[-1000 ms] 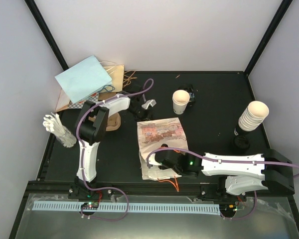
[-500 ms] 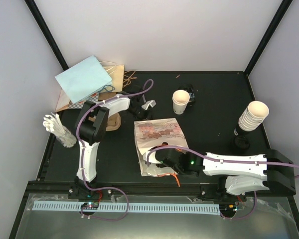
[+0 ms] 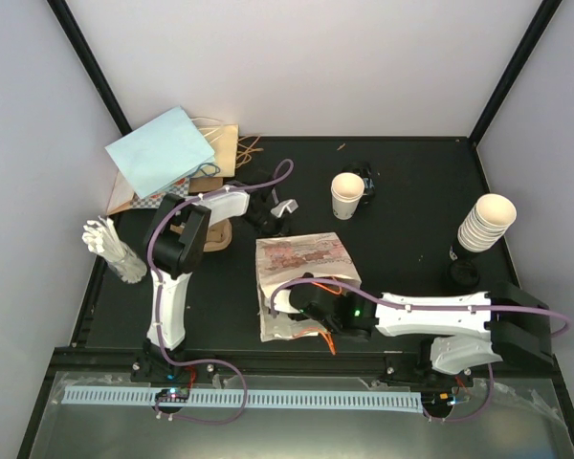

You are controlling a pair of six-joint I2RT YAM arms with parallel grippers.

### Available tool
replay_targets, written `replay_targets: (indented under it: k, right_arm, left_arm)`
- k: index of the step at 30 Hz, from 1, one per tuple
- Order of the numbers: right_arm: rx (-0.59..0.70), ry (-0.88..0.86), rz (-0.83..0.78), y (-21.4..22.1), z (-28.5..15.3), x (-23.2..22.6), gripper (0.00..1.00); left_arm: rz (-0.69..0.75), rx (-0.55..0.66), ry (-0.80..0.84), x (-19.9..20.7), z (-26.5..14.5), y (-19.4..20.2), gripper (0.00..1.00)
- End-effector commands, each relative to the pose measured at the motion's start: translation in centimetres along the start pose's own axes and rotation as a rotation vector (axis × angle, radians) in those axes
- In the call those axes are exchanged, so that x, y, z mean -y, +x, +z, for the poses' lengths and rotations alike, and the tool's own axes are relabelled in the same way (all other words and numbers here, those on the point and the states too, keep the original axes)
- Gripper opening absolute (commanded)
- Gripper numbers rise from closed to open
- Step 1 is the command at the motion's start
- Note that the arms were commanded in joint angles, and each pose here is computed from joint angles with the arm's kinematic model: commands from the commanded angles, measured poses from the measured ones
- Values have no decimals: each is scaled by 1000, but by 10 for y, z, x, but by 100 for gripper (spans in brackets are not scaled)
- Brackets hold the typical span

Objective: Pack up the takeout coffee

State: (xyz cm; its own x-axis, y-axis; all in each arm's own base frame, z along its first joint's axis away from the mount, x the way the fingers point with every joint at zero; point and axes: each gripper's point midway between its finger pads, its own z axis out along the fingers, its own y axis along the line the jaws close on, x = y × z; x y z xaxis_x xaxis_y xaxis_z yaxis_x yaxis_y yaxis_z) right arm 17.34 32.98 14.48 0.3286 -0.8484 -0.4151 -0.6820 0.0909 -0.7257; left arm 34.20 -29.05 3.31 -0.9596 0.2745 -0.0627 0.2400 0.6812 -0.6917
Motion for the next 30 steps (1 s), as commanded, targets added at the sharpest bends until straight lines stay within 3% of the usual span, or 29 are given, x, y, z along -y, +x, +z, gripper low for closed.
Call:
replay_targets:
  k: [1, 15, 30]
  right_arm:
    - [-7, -18, -7, -1, 7, -4, 45]
    - [-75, -131, -67, 14, 13, -31, 44]
    - [-134, -241, 1, 8, 18, -44, 45]
  left_arm:
    - [32, 28, 57, 21, -11, -2, 1]
    - [23, 21, 64, 21, -9, 6, 2]
    - [16, 37, 99, 30, -9, 21, 2]
